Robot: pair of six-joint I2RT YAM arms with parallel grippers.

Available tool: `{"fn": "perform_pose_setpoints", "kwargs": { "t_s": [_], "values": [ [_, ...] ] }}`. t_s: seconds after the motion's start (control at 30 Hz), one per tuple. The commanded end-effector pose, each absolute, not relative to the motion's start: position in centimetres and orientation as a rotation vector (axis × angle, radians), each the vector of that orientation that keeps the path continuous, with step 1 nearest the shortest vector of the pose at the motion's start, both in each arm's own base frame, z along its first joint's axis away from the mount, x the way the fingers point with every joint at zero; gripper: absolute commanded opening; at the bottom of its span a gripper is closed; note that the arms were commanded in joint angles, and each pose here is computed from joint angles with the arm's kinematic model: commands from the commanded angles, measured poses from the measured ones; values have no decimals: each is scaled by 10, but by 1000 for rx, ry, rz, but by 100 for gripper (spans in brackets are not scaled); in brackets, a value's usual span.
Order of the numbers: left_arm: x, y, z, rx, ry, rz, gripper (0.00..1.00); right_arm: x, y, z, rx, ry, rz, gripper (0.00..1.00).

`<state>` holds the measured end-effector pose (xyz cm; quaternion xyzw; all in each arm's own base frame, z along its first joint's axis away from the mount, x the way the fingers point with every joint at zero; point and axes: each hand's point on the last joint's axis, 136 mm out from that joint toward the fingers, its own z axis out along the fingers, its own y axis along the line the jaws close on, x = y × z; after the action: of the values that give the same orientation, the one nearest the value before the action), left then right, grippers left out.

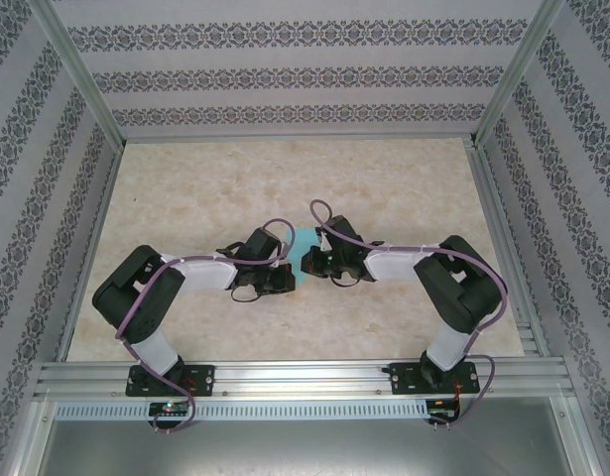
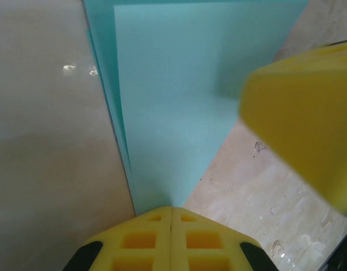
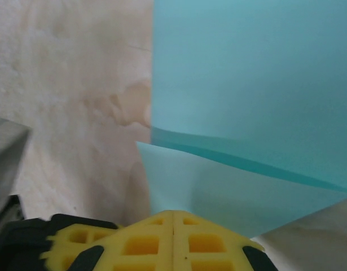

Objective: Fold a paper plane with a square sheet of paper (pick it up from the middle)
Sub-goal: Third fold the triangle at the center of the table.

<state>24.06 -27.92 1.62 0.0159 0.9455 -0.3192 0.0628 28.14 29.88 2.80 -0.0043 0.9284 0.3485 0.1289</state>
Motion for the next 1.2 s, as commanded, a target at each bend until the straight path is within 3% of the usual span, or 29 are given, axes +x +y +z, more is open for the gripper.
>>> {"fn": "perform_pose_setpoints", "kwargs": {
  "t_s": [0.0,0.27,0.47,0.73,1.17],
  "values": [
    [215,-246,-15,-11,3028,-762,0,286,307,25,-20,2699,1035,0],
    [209,-242,-16,-20,3039,-762,0,312,254,-6,120,2756,740,0],
    [209,-243,-17,-17,3036,-769,0,337,228,7,176,2698,652,0],
    [213,-249,-13,-4,3019,-802,0,313,275,68,33,2555,872,0],
    [218,-253,-6,23,2989,-822,0,288,299,19,68,2713,959,0]
  ]
}}
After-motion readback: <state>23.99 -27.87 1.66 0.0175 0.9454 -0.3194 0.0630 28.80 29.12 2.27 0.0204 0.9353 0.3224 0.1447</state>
